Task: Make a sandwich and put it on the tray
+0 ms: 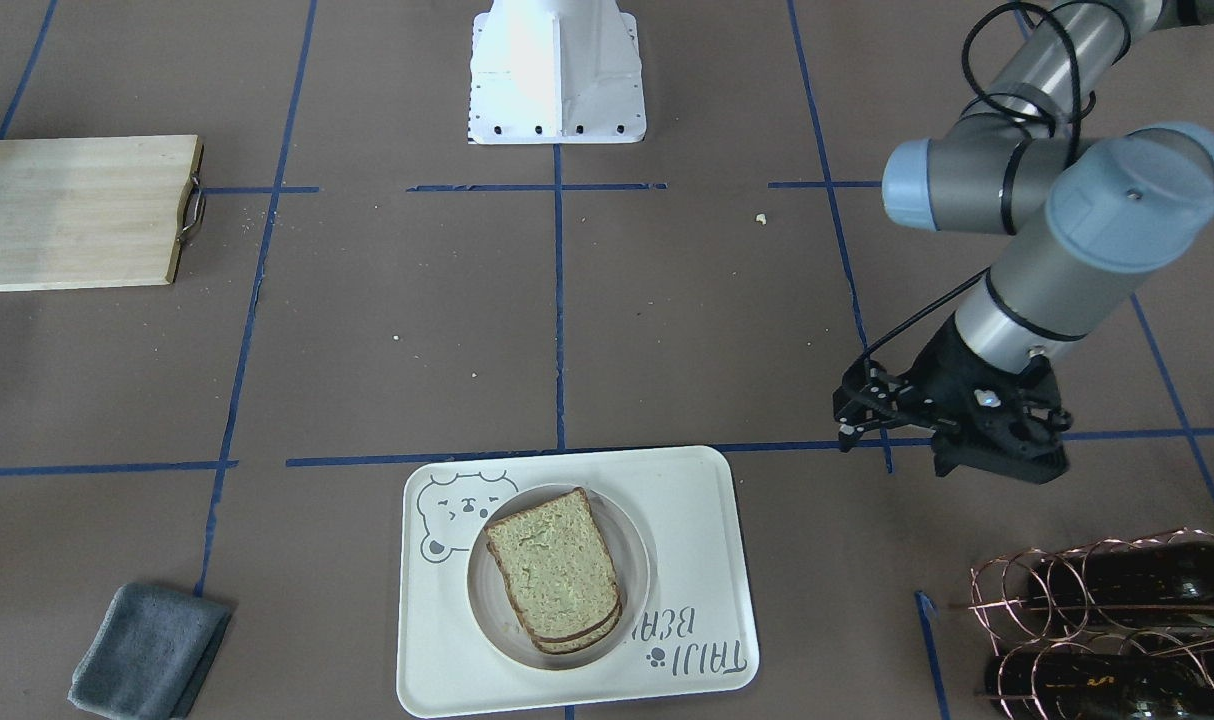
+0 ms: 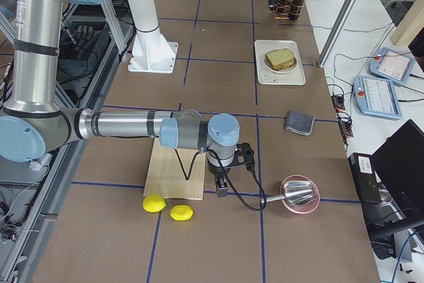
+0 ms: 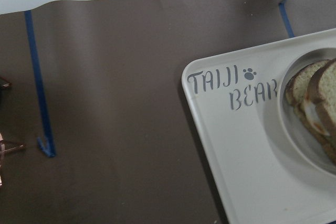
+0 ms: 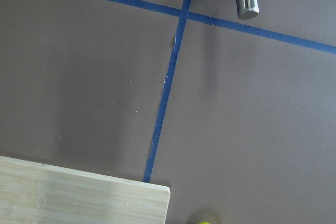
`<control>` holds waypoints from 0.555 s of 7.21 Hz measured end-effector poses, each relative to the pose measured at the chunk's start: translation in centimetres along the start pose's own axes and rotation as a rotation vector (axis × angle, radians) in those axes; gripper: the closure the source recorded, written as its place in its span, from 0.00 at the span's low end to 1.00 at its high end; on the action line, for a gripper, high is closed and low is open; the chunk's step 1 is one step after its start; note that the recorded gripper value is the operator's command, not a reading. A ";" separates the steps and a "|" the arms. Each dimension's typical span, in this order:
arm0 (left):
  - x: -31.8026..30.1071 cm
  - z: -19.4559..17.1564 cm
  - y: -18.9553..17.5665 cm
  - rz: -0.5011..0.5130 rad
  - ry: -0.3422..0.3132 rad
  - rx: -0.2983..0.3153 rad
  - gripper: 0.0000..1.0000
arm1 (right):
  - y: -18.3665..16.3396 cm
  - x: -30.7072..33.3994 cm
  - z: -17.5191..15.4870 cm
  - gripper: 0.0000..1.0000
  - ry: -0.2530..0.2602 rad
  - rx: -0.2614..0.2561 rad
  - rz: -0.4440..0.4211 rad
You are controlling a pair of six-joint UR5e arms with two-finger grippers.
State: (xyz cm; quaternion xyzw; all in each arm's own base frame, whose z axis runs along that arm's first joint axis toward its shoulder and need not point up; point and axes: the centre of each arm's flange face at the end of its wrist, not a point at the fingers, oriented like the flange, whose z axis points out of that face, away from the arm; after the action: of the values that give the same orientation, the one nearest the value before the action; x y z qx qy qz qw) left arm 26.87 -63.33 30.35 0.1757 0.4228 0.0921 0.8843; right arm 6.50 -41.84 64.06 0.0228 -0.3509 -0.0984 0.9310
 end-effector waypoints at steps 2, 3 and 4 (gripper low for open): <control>-8.6 -5.0 5.5 0.070 -0.063 -0.039 0.00 | 0.0 0.1 0.2 0.00 -0.003 -0.003 0.008; -14.6 -6.9 8.9 0.098 -0.090 -0.075 0.00 | 0.0 0.2 0.2 0.00 -0.004 -0.003 0.009; -21.6 -8.6 13.3 0.131 -0.101 -0.113 0.00 | 0.0 0.2 0.2 0.00 -0.005 -0.004 0.010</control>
State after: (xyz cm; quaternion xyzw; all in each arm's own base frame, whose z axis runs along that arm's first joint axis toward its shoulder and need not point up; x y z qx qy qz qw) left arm 6.46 -55.82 45.99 0.1572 0.3596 0.1647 0.9049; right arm 6.47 -41.92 64.36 0.0191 -0.3529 -0.0946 0.9307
